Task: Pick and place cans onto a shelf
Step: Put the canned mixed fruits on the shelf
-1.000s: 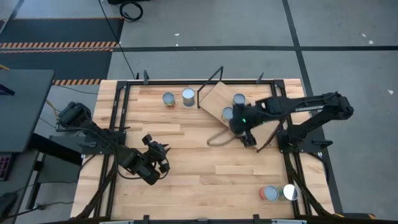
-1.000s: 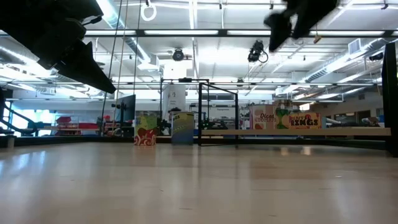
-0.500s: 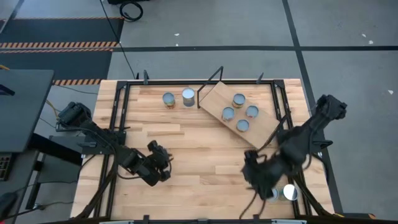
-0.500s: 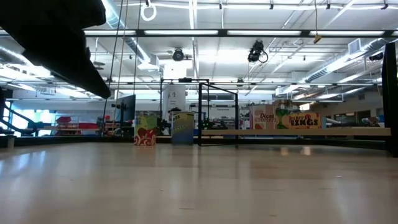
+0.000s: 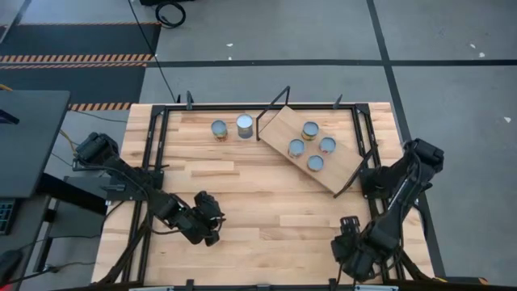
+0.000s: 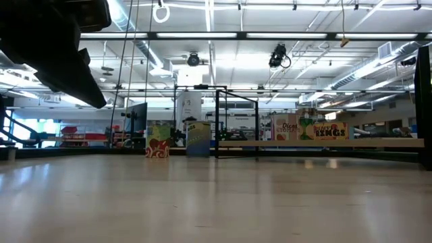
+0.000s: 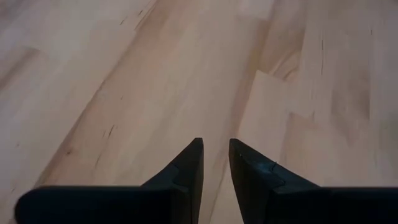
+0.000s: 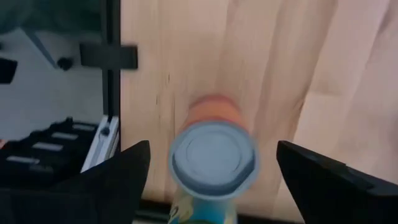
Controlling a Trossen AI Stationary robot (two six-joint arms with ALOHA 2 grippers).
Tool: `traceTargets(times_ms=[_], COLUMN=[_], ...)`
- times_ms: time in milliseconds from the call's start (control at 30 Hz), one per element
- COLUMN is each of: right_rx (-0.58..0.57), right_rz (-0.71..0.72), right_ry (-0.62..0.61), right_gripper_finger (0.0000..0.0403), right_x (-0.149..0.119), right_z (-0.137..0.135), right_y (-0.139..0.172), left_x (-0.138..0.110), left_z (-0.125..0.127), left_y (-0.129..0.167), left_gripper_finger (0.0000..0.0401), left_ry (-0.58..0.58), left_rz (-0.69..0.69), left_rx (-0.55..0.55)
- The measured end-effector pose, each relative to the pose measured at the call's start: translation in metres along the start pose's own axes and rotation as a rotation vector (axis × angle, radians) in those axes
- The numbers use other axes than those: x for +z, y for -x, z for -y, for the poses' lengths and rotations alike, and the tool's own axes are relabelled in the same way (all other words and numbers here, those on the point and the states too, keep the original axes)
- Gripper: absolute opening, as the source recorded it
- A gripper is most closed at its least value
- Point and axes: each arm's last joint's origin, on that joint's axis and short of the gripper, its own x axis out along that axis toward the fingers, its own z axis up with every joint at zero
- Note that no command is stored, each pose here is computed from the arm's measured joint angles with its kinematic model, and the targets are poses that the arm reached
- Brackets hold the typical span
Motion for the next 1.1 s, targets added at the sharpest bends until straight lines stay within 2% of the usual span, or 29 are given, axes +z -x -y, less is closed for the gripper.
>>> traceTargets(times_ms=[233, 667, 800, 1000, 1100], right_rx=[-0.034, -0.016, -0.03, -0.01, 0.011], right_rz=[-0.066, -0.13, -0.116, -0.095, -0.091], right_ry=[0.078, 0.196, 0.195, 0.181, 0.139], right_gripper_finger=[0.0398, 0.0392, 0.037, 0.0294, 0.0289], right_x=[-0.001, -0.01, -0.009, -0.004, 0.002], right_z=[-0.003, 0.003, 0.004, 0.006, 0.012], right_y=[-0.022, -0.043, -0.045, -0.044, -0.037], left_x=[0.001, 0.001, 0.001, 0.001, 0.001], left_z=[0.0, 0.0, 0.0, 0.0, 0.0], left_y=[0.0, 0.0, 0.0, 0.0, 0.0], left_gripper_finger=[0.0082, 0.0082, 0.0082, 0.0082, 0.0082], left_ry=[0.009, 0.018, 0.018, 0.016, 0.016], left_rz=[0.006, 0.017, 0.017, 0.018, 0.019], left_rx=[0.001, 0.003, 0.003, 0.004, 0.005])
